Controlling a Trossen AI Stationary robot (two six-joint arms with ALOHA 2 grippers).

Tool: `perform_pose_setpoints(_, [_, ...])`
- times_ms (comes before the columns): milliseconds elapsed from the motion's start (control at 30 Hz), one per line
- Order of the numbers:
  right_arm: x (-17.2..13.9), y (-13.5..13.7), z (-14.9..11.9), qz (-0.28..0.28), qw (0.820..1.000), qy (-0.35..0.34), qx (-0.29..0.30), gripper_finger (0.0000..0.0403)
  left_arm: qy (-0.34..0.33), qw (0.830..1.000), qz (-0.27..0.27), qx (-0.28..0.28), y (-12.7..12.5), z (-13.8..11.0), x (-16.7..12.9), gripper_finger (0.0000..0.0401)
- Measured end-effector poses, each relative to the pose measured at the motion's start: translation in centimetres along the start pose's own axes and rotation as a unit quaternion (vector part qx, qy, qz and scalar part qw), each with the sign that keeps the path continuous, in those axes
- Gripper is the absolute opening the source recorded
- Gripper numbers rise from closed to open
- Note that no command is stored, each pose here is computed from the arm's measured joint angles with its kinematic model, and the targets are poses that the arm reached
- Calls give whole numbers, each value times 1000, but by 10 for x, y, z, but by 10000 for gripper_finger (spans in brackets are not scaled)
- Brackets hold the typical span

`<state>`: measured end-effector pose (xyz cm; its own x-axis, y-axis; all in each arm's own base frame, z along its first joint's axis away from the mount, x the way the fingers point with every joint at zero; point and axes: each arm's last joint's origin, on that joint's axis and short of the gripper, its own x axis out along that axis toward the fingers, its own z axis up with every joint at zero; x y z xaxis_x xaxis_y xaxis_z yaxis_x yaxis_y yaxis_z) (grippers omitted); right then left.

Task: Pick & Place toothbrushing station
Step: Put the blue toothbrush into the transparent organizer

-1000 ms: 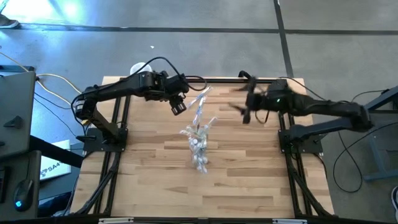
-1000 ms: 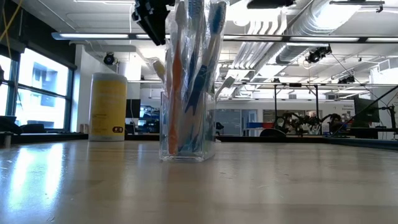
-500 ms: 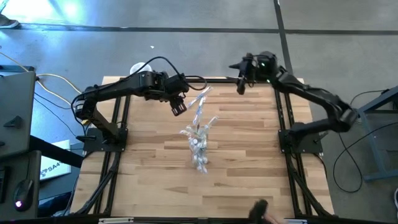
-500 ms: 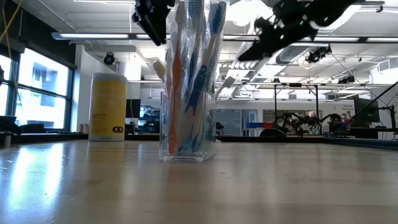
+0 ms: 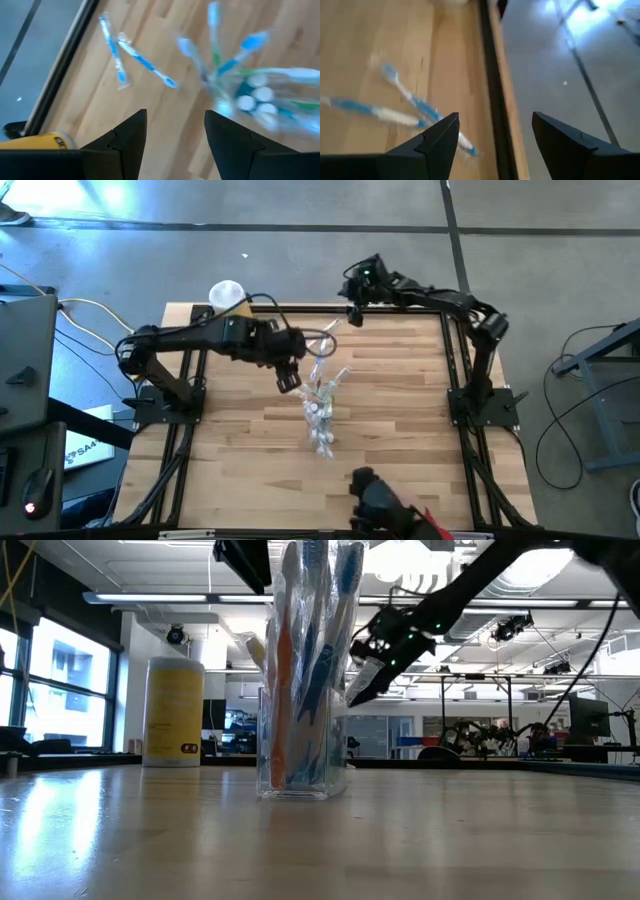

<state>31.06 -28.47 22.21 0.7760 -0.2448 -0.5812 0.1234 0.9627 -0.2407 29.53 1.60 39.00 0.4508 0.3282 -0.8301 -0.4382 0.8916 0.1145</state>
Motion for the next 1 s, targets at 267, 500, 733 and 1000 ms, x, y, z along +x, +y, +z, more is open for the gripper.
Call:
perform_pose_setpoints(267, [38,20,-5,55,994,39,-89,244,-15,999,-23,18,-38,-14,-15,190])
perform_pose_setpoints(500, [48,36,4,28,988,52,-143,244,-51,999,5,11,-58,-23,-25,190])
perform_pose_setpoints(733, [48,44,-1,49,987,92,-126,244,-77,997,10,-28,-64,-23,-29,190])
perform_pose_setpoints(1000, [46,50,-6,73,984,123,-106,244,-123,988,-16,-97,-61,-8,-27,190])
